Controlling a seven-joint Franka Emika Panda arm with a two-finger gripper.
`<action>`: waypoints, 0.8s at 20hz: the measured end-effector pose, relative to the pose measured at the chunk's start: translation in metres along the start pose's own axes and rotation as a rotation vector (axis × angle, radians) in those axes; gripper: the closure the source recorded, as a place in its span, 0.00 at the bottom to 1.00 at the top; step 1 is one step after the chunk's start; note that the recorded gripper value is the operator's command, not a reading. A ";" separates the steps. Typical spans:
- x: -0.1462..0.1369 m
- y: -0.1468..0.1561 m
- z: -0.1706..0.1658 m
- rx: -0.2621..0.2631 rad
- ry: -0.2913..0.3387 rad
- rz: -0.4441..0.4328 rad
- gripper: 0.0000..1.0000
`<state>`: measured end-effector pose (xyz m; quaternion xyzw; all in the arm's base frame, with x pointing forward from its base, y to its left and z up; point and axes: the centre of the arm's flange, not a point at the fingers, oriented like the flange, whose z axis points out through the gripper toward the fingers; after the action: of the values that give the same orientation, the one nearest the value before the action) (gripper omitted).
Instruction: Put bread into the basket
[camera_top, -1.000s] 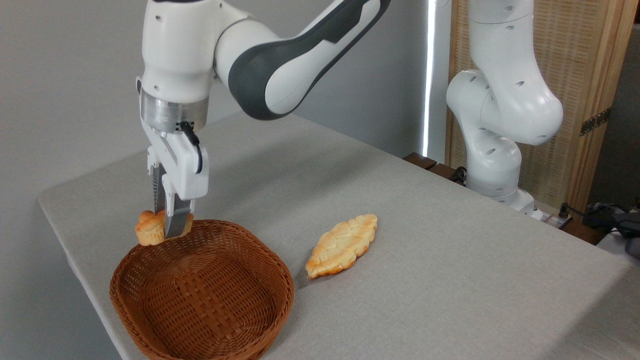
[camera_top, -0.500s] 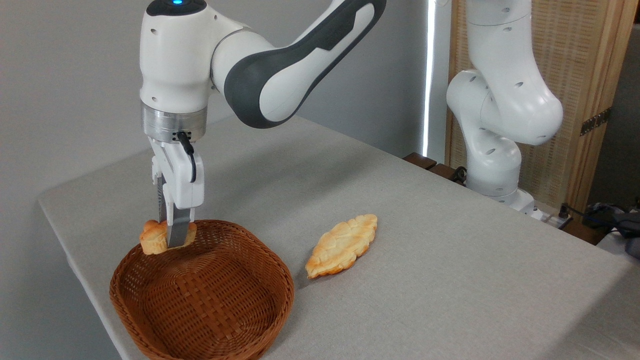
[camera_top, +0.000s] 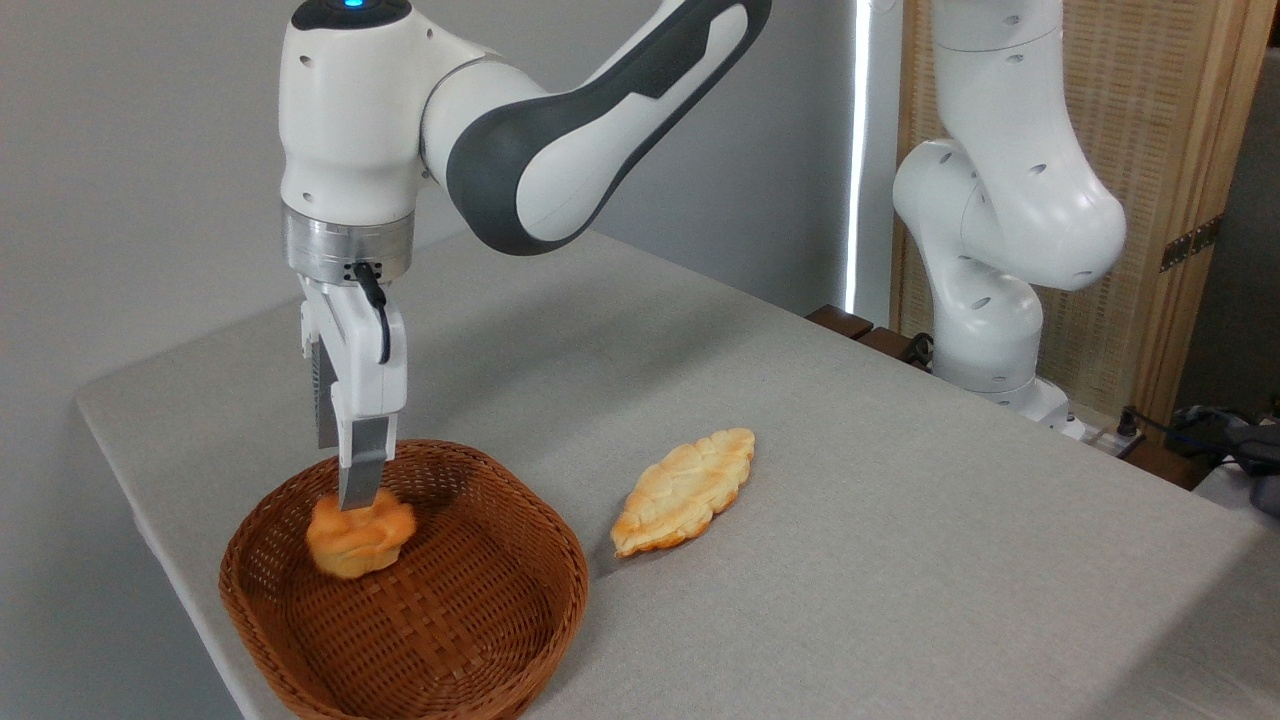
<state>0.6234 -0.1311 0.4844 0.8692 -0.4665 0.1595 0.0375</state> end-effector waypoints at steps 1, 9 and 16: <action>0.000 0.000 0.000 0.000 0.000 0.000 0.00; 0.006 0.013 -0.031 -0.037 -0.022 -0.090 0.00; -0.025 0.026 -0.129 -0.096 -0.215 -0.251 0.00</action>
<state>0.5579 -0.0985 0.5966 0.9299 -0.3626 0.0371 0.0483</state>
